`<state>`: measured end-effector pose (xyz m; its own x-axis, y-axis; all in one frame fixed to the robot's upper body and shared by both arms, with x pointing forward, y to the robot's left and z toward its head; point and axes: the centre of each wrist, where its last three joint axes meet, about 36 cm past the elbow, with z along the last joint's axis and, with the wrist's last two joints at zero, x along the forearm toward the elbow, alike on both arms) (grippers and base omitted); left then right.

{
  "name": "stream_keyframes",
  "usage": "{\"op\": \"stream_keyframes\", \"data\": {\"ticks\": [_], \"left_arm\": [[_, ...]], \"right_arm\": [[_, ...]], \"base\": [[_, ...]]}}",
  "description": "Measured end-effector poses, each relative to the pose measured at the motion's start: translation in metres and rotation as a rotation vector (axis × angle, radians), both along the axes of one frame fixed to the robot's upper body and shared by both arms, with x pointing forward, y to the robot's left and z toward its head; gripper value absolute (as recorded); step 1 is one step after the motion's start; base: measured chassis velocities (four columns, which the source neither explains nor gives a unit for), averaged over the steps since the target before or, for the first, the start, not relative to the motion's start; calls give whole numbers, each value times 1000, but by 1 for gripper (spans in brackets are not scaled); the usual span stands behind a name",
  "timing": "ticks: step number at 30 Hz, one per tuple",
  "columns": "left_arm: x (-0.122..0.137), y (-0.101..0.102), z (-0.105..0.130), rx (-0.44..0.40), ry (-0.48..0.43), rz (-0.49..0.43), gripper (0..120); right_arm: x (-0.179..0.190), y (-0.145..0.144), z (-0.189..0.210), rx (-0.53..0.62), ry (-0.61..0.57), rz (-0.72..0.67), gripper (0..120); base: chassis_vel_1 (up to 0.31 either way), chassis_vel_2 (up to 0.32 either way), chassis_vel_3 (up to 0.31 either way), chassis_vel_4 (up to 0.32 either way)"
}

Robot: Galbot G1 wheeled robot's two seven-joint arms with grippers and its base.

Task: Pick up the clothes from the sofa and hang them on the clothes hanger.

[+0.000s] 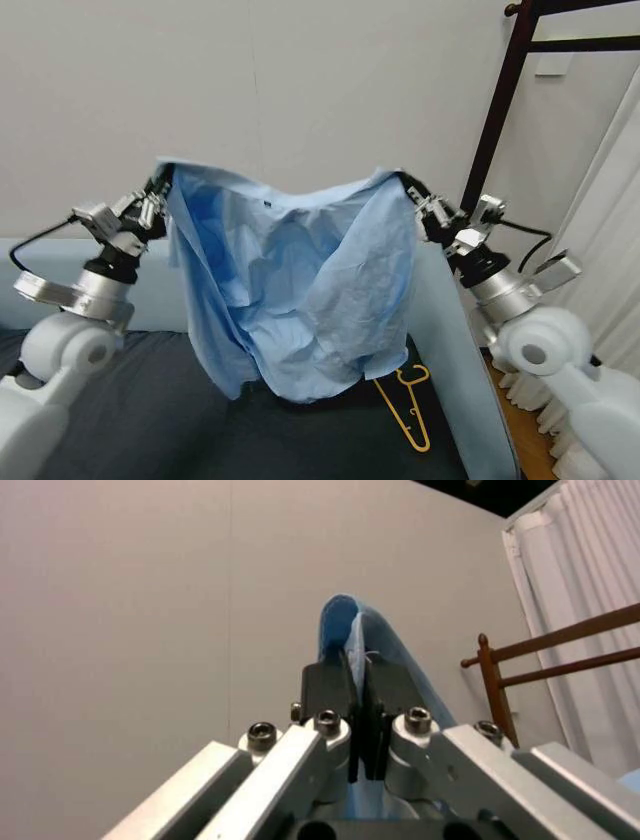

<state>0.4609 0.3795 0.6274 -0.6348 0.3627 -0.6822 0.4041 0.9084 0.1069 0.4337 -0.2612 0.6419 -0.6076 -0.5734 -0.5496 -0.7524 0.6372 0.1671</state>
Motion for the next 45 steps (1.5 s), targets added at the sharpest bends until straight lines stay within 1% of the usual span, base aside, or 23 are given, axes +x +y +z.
{"op": "stream_keyframes", "data": {"ticks": [3,6,7,8,9,12,14,17,18,19,22,24,25,28,30,31,33,34,36,38,40,41,45], "left_arm": [[-3,2,-6,30,16,-10,0],[-6,-5,-49,96,106,-21,0],[-6,-5,-49,96,106,-21,0],[-7,-7,-62,116,134,-23,0],[-9,-10,-79,143,184,-28,0],[-15,-17,-113,192,311,-40,0],[-17,-17,-120,206,338,-43,0],[-20,-19,-133,224,372,-50,0],[-21,-20,-135,226,377,-52,0],[-21,-20,-135,226,377,-52,0],[-25,-20,-142,245,390,-60,0],[-28,-22,-148,253,388,-64,0],[-28,-22,-148,253,388,-64,0],[-30,-28,-148,243,366,-80,0],[-31,-31,-147,237,352,-88,0],[-31,-31,-147,237,352,-88,0],[-32,-35,-144,231,332,-94,0],[-31,-37,-141,217,310,-92,0],[-30,-39,-138,199,293,-90,0],[-28,-46,-127,141,253,-90,0],[-25,-49,-113,106,218,-99,0],[-25,-49,-113,106,218,-99,0],[-16,-48,-76,67,126,-116,0]], "right_arm": [[-17,1,-16,-16,37,-8,0],[-35,5,-76,-87,146,-101,0],[-35,5,-76,-87,146,-101,0],[-37,6,-90,-105,172,-134,0],[-43,11,-118,-148,221,-205,0],[-57,26,-169,-243,336,-377,0],[-62,31,-179,-264,371,-415,0],[-82,43,-199,-379,463,-497,0],[-87,43,-201,-439,460,-510,0],[-87,43,-201,-439,460,-510,0],[-100,40,-201,-695,352,-543,0],[-100,29,-198,-887,174,-553,0],[-100,29,-198,-887,174,-553,0],[-102,18,-181,-1038,47,-565,0],[-114,23,-161,-1094,91,-609,0],[-114,23,-161,-1094,91,-609,0],[-127,33,-139,-1094,216,-664,0],[-133,39,-125,-1041,306,-653,0],[-134,41,-117,-1001,345,-640,0],[-136,45,-96,-853,421,-580,0],[-135,43,-77,-748,437,-535,0],[-135,43,-77,-748,437,-535,0],[-126,28,-38,-564,333,-415,0]], "base": [[0,0,0,0],[0,0,0,0],[0,0,0,0],[0,0,0,0],[0,0,0,0],[0,0,0,0],[0,0,0,0],[0,0,0,0],[0,0,0,0],[0,0,0,0],[0,0,0,0],[0,0,0,0],[0,0,0,0],[0,0,0,0],[0,0,0,0],[0,0,0,0],[0,0,0,0],[0,0,0,0],[0,0,0,0],[0,0,0,0],[0,0,0,0],[0,0,0,0],[0,0,0,0]]}}
